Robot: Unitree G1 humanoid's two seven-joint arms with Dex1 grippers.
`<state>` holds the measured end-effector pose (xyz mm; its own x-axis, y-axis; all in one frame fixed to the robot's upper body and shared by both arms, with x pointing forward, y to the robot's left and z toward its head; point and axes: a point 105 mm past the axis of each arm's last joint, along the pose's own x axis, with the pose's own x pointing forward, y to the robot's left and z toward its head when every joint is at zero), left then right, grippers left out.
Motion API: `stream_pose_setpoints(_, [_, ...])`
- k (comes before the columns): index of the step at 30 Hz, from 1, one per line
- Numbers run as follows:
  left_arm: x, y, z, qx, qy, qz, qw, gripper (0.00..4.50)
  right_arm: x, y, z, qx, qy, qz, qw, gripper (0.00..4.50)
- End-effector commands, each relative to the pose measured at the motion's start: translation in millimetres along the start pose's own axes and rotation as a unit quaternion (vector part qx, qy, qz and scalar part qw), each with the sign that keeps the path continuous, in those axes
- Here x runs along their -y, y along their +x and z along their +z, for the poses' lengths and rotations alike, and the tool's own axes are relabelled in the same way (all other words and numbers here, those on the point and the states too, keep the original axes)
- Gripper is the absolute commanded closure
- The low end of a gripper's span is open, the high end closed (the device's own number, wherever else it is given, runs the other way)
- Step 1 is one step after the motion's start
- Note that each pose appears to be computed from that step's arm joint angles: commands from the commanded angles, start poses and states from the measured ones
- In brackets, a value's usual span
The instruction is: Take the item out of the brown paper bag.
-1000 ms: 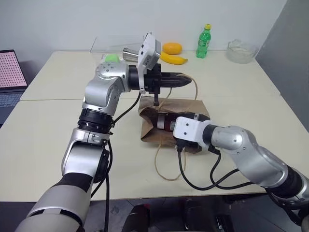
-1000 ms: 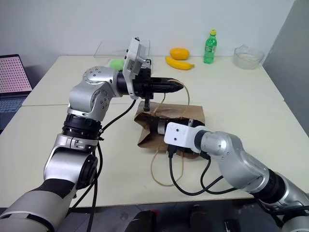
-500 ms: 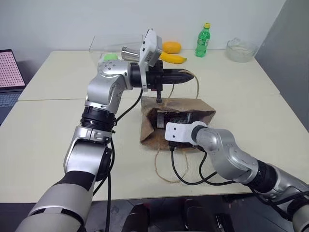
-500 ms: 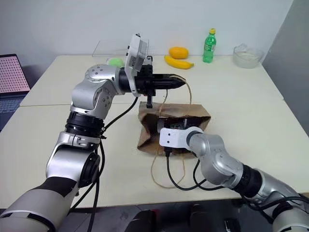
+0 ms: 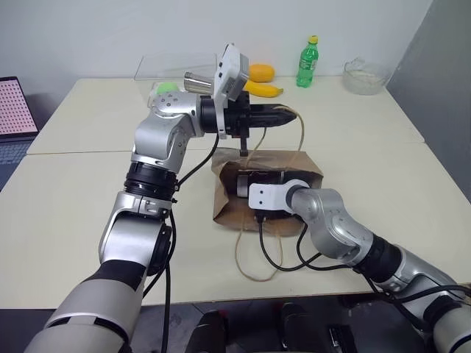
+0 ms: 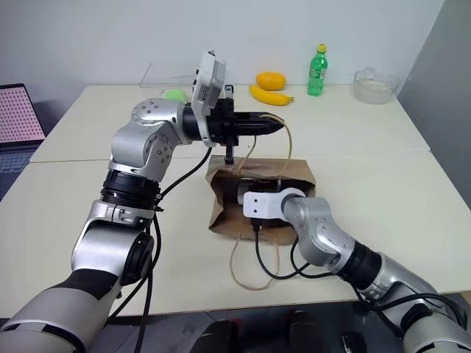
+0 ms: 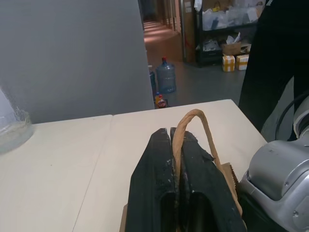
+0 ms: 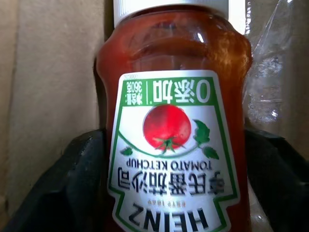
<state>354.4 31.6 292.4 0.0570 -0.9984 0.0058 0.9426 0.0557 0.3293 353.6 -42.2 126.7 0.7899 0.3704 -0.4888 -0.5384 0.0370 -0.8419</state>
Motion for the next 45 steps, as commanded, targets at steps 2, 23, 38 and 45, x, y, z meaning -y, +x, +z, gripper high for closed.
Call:
stream_pose_setpoints(2, [-3.0, -3.0, 14.9, 0.010, 0.027, 0.008, 1.000, 4.50, 5.8, -3.2, 1.9, 0.014, -0.004, 0.000, 1.000, 1.27])
stream_pose_setpoints(23, [-21.7, -13.9, -7.8, -0.027, 0.028, 0.051, 0.998, 4.50, 52.7, -122.7, 50.4, 0.361, 0.130, 0.104, 0.918, 1.27])
stream_pose_setpoints(38, [-25.3, -18.6, -12.6, -0.040, 0.031, 0.062, 0.997, 4.50, 184.2, -206.0, 15.4, 0.468, 0.351, -0.161, 0.795, 1.27])
stream_pose_setpoints(45, [-28.0, -21.7, -13.3, -0.045, 0.037, 0.070, 0.996, 4.50, 143.2, -151.8, -123.4, 0.108, 0.254, -0.198, 0.941, 1.27])
